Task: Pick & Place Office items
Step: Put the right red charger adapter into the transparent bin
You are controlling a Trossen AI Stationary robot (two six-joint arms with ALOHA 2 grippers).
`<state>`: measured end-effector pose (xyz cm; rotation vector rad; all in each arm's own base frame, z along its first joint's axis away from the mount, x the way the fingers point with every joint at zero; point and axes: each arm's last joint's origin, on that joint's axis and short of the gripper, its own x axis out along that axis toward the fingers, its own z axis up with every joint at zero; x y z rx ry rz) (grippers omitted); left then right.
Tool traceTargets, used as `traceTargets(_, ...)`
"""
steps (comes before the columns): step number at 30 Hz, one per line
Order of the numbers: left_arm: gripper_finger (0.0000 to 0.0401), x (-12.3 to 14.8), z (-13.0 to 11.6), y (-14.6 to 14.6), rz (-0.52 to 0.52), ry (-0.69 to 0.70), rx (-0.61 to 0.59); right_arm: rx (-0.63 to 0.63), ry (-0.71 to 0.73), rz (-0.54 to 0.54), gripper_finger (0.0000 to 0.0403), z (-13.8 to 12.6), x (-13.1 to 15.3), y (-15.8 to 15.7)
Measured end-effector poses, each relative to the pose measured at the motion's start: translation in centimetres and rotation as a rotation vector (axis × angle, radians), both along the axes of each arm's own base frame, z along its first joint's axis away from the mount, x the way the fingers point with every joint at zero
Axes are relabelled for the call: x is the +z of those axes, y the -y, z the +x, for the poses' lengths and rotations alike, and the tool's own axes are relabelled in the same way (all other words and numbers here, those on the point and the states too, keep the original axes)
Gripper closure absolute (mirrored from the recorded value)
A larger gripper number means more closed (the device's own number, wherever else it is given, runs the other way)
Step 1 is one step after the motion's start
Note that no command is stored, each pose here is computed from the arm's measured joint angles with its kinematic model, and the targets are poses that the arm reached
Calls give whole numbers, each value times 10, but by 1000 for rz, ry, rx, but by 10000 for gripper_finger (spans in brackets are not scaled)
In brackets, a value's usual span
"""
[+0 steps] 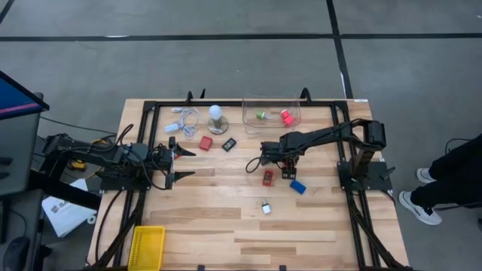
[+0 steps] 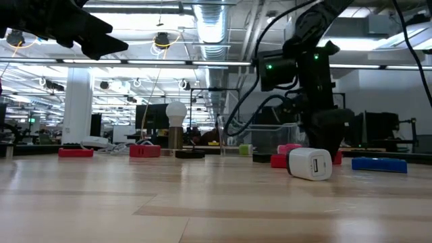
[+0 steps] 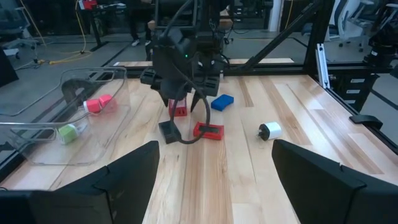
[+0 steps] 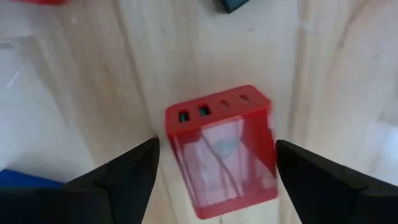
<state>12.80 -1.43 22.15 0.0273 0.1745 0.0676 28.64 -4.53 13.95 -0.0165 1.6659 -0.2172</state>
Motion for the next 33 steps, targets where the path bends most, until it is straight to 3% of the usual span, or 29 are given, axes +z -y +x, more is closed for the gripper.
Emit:
traceTargets(6,91,0,0,0,1,0,0,-81,24,68,117,-5,-4,9)
traceTargets(12,91,0,0,0,1,0,0,-160,53,142,204,-4,-5,9)
traceTargets(17,91,0,0,0,2,0,0,-210,114,214,203,6,-2,-1)
traceTargets(22,91,0,0,0,1,3,0,-150,274,253,203,37,20,-24)
traceTargets(29,91,2,0,0,-2,18,0,-68,504,65,203,78,83,-50)
traceTargets(33,91,3,1,1,-15,32,-26,-109,643,-73,203,93,120,-44)
